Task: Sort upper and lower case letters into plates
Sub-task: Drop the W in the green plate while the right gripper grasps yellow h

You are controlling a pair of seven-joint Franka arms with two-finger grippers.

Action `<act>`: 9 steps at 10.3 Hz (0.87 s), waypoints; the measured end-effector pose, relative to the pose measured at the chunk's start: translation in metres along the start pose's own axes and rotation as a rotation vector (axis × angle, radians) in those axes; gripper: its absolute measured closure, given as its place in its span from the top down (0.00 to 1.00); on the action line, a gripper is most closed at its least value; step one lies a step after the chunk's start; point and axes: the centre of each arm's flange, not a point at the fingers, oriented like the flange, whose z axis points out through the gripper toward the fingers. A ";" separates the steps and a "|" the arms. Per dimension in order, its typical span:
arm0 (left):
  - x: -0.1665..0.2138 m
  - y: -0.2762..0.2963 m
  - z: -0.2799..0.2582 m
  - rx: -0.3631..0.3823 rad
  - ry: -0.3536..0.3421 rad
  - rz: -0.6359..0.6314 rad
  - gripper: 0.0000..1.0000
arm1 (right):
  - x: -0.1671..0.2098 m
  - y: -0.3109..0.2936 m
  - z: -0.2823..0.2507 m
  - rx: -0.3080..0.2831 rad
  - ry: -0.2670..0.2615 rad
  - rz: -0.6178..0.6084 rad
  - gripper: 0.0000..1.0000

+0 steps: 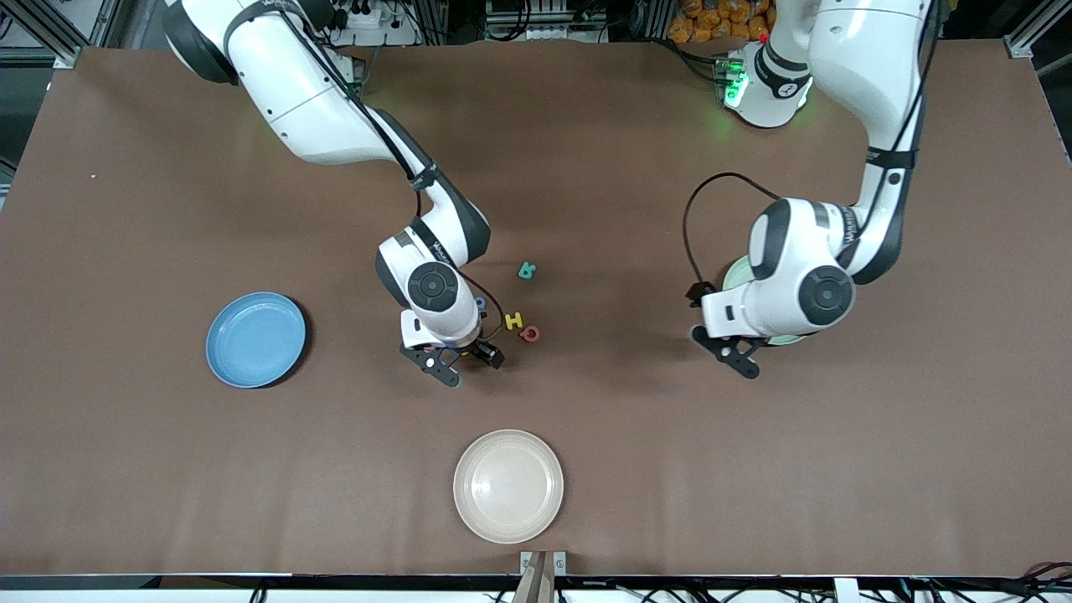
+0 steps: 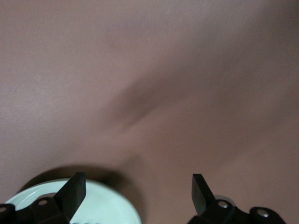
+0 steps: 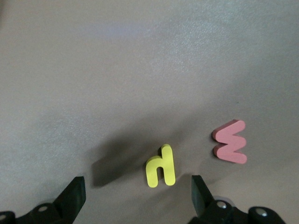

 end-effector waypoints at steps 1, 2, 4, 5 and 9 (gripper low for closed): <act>0.005 0.005 0.001 0.002 0.002 -0.026 1.00 | 0.000 0.001 0.001 -0.009 -0.001 -0.009 1.00; 0.009 0.003 0.002 0.006 0.005 -0.036 1.00 | -0.001 0.003 0.003 -0.017 -0.001 -0.031 1.00; 0.015 -0.002 0.002 0.010 0.011 -0.045 1.00 | -0.001 0.006 0.007 -0.031 0.008 -0.067 1.00; 0.016 -0.003 0.002 0.011 0.013 -0.047 1.00 | -0.001 0.007 0.009 -0.036 0.013 -0.076 1.00; 0.015 -0.007 0.001 0.011 0.014 -0.053 1.00 | 0.002 0.009 0.009 -0.036 0.017 -0.078 1.00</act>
